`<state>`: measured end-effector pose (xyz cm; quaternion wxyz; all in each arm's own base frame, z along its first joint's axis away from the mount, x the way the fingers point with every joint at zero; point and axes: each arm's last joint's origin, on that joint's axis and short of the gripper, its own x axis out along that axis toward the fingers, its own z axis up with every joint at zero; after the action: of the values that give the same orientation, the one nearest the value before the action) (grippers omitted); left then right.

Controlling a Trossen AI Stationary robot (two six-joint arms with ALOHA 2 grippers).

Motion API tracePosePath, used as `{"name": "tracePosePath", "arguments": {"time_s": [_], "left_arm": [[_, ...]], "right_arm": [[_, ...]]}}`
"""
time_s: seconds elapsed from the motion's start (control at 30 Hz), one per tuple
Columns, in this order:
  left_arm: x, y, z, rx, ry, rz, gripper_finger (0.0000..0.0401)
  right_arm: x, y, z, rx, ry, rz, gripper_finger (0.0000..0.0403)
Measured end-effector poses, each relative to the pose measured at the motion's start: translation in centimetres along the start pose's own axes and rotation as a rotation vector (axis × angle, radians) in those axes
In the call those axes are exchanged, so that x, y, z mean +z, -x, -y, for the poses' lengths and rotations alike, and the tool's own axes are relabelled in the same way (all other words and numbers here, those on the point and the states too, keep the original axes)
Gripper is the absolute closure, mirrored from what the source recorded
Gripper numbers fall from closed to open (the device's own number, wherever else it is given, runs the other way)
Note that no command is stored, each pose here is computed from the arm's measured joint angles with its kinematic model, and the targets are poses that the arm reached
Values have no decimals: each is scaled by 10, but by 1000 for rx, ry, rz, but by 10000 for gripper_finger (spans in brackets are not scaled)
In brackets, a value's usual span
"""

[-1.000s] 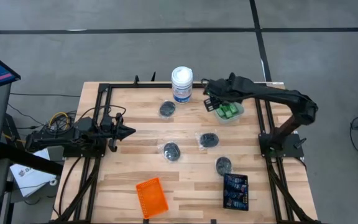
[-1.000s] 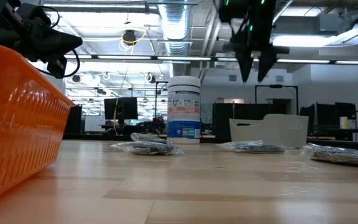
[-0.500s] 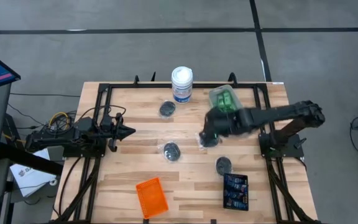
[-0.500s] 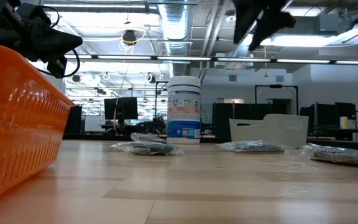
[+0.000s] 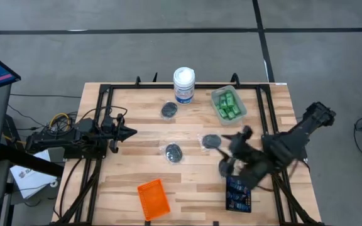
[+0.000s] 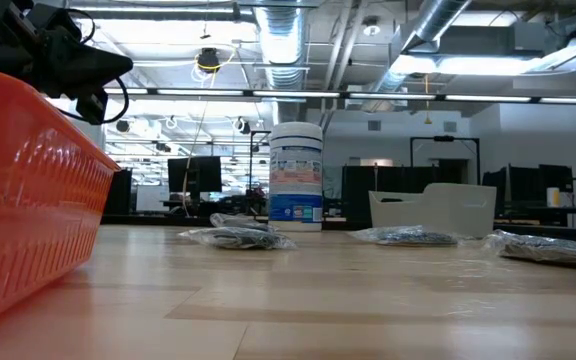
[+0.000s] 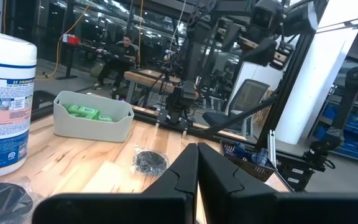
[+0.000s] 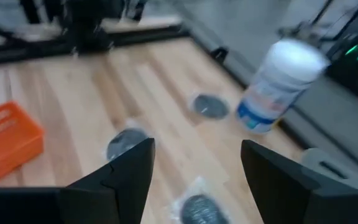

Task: Pick & Place Travel size toiletries
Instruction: Put the black scrub pad into the orange basket

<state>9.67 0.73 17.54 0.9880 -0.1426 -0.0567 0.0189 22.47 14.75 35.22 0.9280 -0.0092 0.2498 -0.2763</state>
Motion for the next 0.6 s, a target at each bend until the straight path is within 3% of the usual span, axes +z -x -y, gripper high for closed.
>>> {"name": "tracePosePath", "arguments": {"time_s": [0.13,0.33,0.6], "left_arm": [[0,0,0,-1,0,2,400],[1,0,0,-3,0,8,400],[1,0,0,-3,0,10,400]], "right_arm": [[-7,31,29,-77,-50,112,172],[-6,61,68,-58,-288,290,207],[-8,51,40,-67,-304,298,314]]}}
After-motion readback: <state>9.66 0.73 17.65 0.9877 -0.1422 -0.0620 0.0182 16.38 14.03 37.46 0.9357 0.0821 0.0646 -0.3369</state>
